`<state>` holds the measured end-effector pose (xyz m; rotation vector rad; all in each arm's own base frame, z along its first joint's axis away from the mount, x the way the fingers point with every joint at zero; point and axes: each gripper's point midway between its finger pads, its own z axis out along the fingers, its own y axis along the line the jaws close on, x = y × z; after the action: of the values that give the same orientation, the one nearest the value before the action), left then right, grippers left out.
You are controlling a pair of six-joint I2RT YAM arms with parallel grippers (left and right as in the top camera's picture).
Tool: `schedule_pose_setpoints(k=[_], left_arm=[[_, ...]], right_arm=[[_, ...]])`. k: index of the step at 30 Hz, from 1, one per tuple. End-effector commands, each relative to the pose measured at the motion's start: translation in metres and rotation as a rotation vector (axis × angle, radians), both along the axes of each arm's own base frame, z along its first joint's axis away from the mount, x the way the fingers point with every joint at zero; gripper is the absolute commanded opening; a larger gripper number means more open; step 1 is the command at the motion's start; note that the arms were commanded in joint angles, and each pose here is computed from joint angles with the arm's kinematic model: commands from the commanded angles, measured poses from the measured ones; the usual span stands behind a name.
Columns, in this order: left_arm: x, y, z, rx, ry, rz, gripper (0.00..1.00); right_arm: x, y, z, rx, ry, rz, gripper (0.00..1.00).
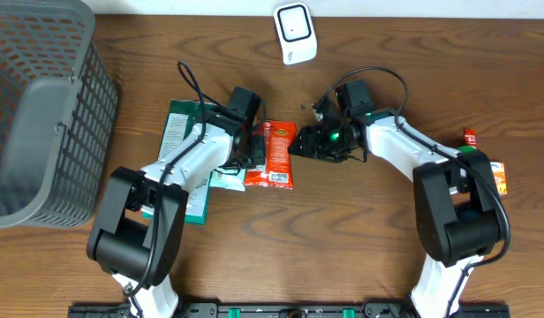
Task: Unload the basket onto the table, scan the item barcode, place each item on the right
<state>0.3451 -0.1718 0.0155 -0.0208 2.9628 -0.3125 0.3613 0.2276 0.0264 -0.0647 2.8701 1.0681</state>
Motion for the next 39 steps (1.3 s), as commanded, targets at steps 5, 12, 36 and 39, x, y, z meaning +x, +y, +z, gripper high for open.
schedule_pose_setpoints(k=[5, 12, 36, 39], left_arm=[[-0.014, -0.017, -0.028, 0.028, 0.045, -0.047, 0.08], [-0.018, -0.028, -0.033, 0.029, 0.042, -0.078, 0.09], [0.023, -0.015, 0.042, 0.038, -0.201, 0.038, 0.08], [0.026, -0.013, 0.031, 0.061, -0.193, 0.042, 0.08]], right_arm=[[-0.007, 0.006, -0.004, 0.032, 0.03, 0.018, 0.63], [-0.006, 0.005, -0.004, 0.032, 0.026, 0.021, 0.63], [0.004, -0.013, -0.004, 0.029, 0.0, 0.002, 0.69], [0.004, -0.013, -0.004, 0.029, 0.0, 0.002, 0.69]])
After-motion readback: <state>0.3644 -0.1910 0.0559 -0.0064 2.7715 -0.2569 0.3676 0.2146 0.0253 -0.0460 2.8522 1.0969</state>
